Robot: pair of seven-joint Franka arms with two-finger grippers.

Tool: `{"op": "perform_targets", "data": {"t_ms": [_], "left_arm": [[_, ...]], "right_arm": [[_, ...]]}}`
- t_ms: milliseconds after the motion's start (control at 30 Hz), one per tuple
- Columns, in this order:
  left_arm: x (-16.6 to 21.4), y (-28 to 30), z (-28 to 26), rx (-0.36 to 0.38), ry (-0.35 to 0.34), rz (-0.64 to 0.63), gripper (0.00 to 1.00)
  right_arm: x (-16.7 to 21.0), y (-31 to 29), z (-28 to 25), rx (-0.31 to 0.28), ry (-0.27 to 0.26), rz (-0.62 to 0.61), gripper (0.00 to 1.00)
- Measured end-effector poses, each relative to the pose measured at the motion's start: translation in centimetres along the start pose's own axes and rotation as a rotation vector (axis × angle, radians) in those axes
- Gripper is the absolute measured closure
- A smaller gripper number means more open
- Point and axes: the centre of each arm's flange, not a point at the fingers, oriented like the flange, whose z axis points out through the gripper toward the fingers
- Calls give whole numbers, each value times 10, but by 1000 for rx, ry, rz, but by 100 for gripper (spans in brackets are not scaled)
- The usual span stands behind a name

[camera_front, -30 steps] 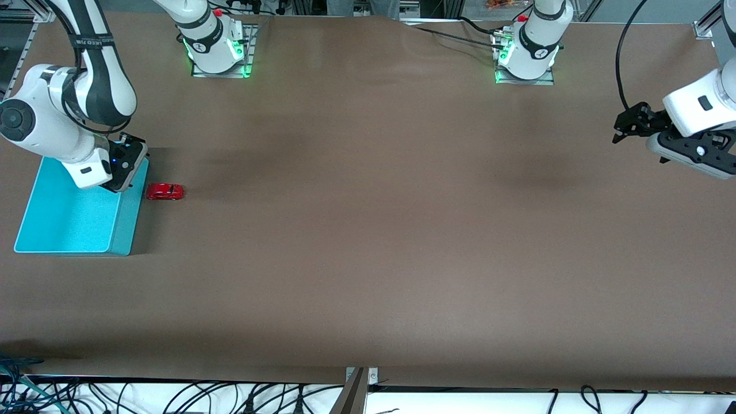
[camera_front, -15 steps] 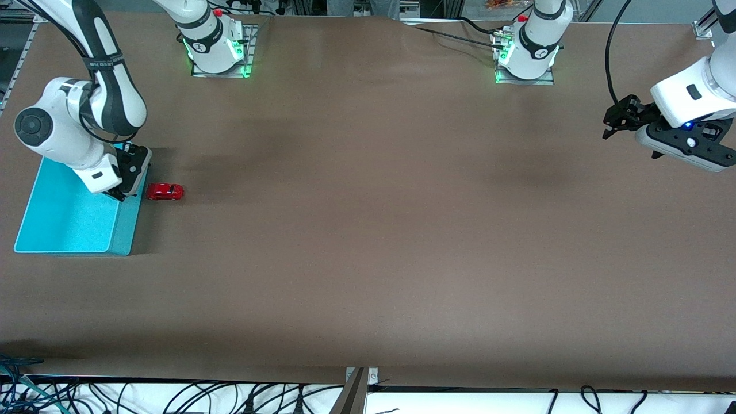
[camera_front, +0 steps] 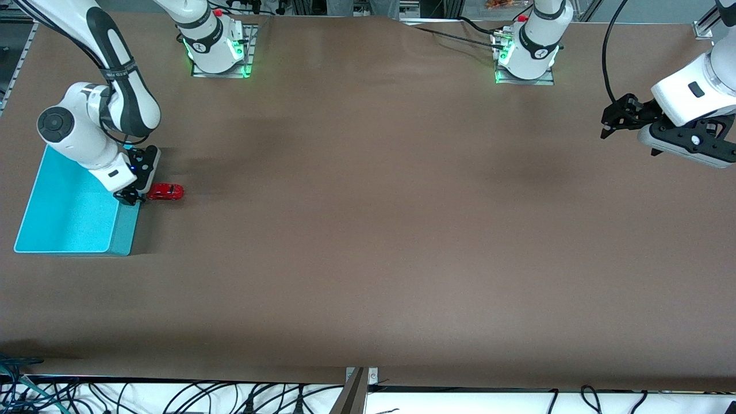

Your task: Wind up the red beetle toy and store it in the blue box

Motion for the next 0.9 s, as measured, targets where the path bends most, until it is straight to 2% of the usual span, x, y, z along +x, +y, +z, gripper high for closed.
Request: {"op": "perform_targets", "data": {"t_ms": [200, 533, 633, 833, 900], "left_arm": [[-5, -21, -3, -39, 18, -63, 0], [1, -30, 11, -50, -10, -184, 0], [2, -29, 12, -46, -12, -194, 0], [2, -30, 11, -29, -13, -199, 0], [3, -28, 10, -27, -13, -196, 0]], "right_arm": [[13, 1, 6, -20, 4, -34, 1], [25, 3, 8, -32, 10, -58, 3], [25, 3, 10, -35, 9, -60, 9], [26, 2, 14, -34, 7, -61, 10], [26, 1, 16, -33, 7, -62, 18]]}}
